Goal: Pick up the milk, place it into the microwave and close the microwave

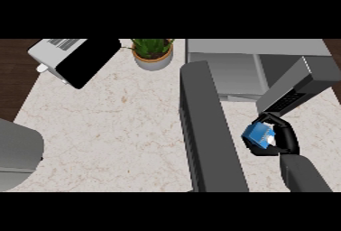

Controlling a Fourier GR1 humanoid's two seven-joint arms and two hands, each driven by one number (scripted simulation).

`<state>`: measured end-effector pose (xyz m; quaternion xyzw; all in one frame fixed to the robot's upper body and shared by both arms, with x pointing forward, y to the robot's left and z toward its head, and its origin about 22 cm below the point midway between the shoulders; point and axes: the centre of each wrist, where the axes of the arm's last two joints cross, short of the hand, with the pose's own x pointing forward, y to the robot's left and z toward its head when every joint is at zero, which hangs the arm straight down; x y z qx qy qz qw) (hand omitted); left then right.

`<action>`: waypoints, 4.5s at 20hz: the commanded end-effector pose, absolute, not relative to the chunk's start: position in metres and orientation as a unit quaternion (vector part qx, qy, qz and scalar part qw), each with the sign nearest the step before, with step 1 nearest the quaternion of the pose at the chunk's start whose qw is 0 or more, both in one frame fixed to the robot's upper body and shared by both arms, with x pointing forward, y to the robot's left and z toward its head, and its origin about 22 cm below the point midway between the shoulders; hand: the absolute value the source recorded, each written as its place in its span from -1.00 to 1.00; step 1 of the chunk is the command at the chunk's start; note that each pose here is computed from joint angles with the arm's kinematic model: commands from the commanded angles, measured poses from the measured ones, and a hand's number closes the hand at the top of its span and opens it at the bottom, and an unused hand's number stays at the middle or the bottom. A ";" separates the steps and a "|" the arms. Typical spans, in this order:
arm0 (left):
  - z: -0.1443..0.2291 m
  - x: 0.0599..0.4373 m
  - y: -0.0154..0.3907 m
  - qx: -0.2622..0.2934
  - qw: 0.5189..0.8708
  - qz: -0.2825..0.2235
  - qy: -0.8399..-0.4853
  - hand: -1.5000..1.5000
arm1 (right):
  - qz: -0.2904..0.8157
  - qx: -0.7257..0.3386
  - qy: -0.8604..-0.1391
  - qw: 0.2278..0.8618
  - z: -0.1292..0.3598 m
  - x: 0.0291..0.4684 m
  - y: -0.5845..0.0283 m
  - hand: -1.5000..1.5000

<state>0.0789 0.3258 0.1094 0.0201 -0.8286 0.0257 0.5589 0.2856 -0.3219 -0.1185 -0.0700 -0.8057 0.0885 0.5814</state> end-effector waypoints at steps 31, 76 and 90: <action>0.108 0.079 0.350 0.030 0.567 0.032 -0.823 -1.00 | 0.201 -0.090 -0.819 0.530 0.014 0.417 -0.180 1.00; 0.093 0.134 0.348 -0.024 0.572 -0.052 -0.818 -1.00 | 0.246 -0.374 -0.779 0.439 0.041 0.443 -0.220 -1.00; 0.078 0.155 0.326 -0.091 0.567 -0.083 -0.815 -1.00 | 0.169 -0.186 -0.822 0.512 0.022 0.434 -0.226 -1.00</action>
